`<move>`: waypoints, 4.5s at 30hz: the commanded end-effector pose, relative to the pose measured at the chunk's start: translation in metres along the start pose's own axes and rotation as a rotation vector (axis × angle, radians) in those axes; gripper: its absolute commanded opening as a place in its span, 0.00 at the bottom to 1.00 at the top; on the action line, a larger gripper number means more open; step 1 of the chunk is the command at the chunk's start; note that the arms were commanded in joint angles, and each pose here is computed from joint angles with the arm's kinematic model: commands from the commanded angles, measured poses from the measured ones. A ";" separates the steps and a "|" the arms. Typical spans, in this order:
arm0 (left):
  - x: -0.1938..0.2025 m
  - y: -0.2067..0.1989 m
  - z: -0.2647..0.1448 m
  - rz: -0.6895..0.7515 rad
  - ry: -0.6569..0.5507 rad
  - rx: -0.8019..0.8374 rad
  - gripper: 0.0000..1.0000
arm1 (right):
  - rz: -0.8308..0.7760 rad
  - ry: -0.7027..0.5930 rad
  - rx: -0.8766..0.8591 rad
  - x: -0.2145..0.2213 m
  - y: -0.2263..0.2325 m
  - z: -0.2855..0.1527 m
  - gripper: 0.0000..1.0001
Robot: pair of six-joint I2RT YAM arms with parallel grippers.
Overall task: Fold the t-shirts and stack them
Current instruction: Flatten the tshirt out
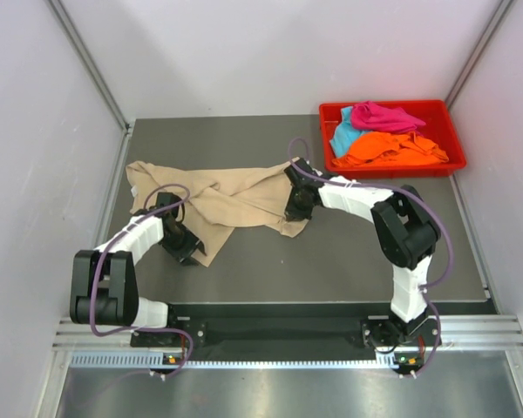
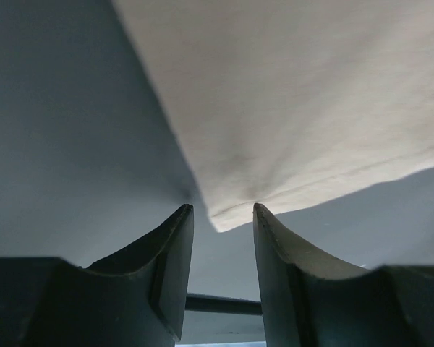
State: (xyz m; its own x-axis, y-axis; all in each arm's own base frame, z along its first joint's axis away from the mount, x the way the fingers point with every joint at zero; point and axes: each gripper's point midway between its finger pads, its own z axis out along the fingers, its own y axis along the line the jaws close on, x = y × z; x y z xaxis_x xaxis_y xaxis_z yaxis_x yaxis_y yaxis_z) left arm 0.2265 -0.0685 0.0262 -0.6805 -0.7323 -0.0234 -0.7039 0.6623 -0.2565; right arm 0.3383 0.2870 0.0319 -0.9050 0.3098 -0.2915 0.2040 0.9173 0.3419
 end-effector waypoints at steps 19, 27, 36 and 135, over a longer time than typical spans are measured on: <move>0.001 0.022 0.018 -0.078 -0.051 -0.153 0.28 | -0.056 -0.114 -0.059 -0.023 0.003 -0.040 0.00; -0.015 0.013 0.026 -0.039 -0.091 -0.152 0.03 | -0.083 -0.124 -0.062 -0.025 0.004 -0.045 0.00; -0.104 -0.063 -0.072 0.055 -0.469 -0.005 0.00 | -0.177 -0.259 -0.118 -0.093 0.043 -0.063 0.00; -0.296 -0.200 -0.434 0.261 -1.566 0.548 0.00 | -0.128 -0.719 -0.464 -0.317 0.067 -0.168 0.00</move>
State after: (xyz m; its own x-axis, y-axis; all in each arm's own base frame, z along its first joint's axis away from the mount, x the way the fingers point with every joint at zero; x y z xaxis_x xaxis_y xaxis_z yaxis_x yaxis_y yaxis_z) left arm 0.5287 0.0750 0.4138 0.1420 -0.3430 -0.9286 -0.2396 0.8983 -0.3684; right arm 0.5963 0.2005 0.1722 -0.5827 0.3593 -0.7290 -0.0703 0.8713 0.4856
